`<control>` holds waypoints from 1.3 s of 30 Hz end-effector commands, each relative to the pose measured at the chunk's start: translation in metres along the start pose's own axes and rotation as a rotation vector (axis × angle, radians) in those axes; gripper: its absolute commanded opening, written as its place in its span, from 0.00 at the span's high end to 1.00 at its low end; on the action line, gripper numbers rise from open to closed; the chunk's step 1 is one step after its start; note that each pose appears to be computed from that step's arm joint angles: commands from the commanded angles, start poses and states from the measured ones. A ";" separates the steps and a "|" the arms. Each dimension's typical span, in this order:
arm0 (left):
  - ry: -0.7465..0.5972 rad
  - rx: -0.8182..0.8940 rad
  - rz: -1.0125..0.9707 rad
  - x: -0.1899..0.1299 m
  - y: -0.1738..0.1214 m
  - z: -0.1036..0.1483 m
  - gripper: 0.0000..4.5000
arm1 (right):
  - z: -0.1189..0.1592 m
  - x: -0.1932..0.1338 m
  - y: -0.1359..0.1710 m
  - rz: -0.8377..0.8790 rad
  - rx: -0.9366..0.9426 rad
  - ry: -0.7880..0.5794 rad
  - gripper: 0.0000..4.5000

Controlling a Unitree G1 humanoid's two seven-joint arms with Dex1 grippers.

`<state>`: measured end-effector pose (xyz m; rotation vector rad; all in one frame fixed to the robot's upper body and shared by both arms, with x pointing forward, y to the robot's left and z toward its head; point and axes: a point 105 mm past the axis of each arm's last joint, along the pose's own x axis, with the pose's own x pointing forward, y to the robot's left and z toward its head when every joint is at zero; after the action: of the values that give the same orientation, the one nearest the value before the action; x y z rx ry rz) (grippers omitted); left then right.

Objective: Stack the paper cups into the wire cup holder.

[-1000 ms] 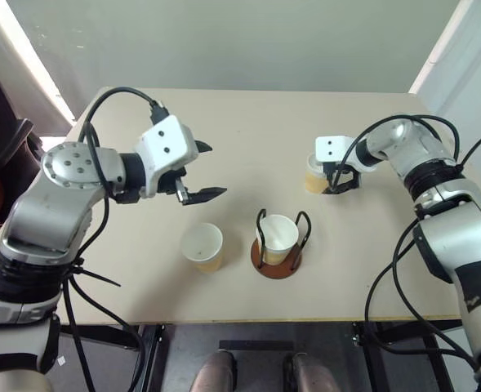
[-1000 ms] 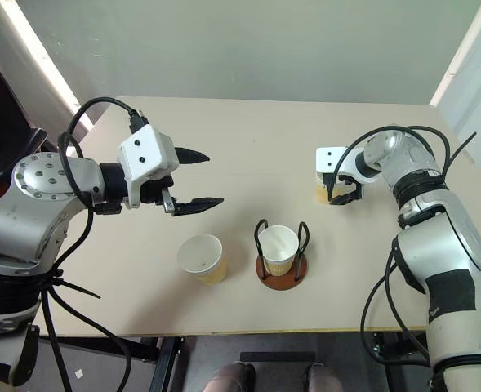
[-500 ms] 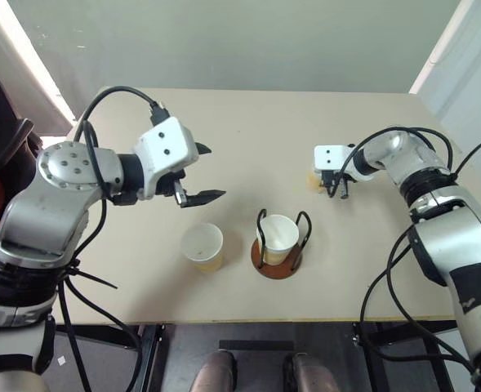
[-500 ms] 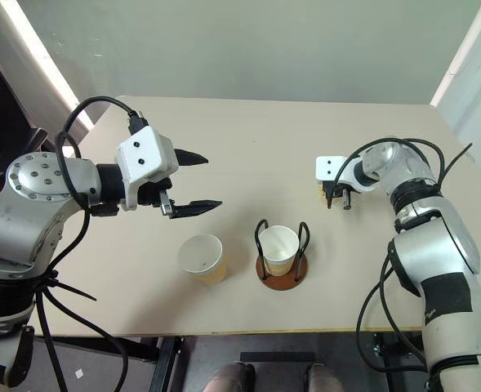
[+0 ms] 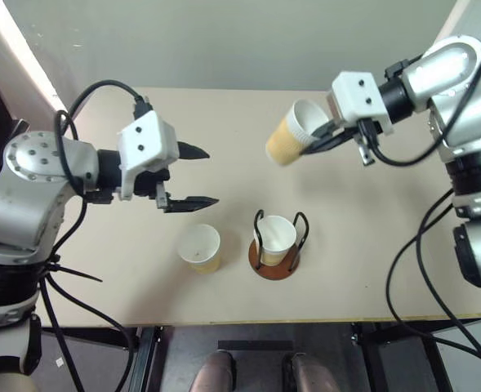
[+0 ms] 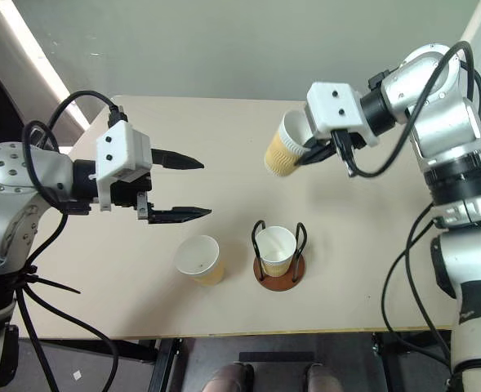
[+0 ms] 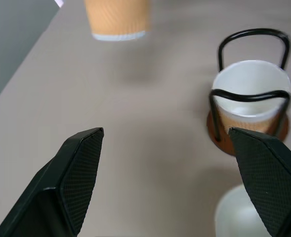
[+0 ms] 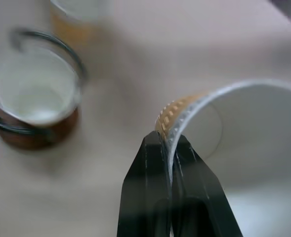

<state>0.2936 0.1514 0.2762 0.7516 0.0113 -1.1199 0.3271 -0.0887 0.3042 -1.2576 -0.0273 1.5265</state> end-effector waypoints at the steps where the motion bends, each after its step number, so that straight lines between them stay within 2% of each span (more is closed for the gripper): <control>1: -0.043 0.033 -0.042 -0.007 -0.004 0.014 0.03 | 0.016 0.006 0.018 0.091 -0.078 -0.006 0.99; 12: -0.068 0.006 -0.172 -0.016 -0.022 0.016 0.03 | 0.025 0.016 0.047 0.242 -0.122 -0.021 0.99; 23: -0.032 -0.018 -0.180 -0.016 -0.030 0.007 0.03 | 0.030 0.034 0.056 0.303 -0.161 -0.041 0.99; 31: -0.031 -0.020 -0.178 -0.014 -0.033 0.006 0.03 | 0.021 0.043 0.053 0.312 -0.172 0.019 0.99; 34: -0.029 -0.020 -0.179 -0.014 -0.034 0.006 0.03 | 0.020 0.044 0.051 0.308 -0.174 0.027 0.86; 39: -0.027 -0.019 -0.183 -0.015 -0.033 0.005 0.03 | 0.024 0.043 0.049 0.305 -0.180 0.018 0.48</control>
<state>0.2613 0.1516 0.2581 0.6923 0.1001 -1.3191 0.2869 -0.0671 0.2467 -1.4407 0.0777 1.8056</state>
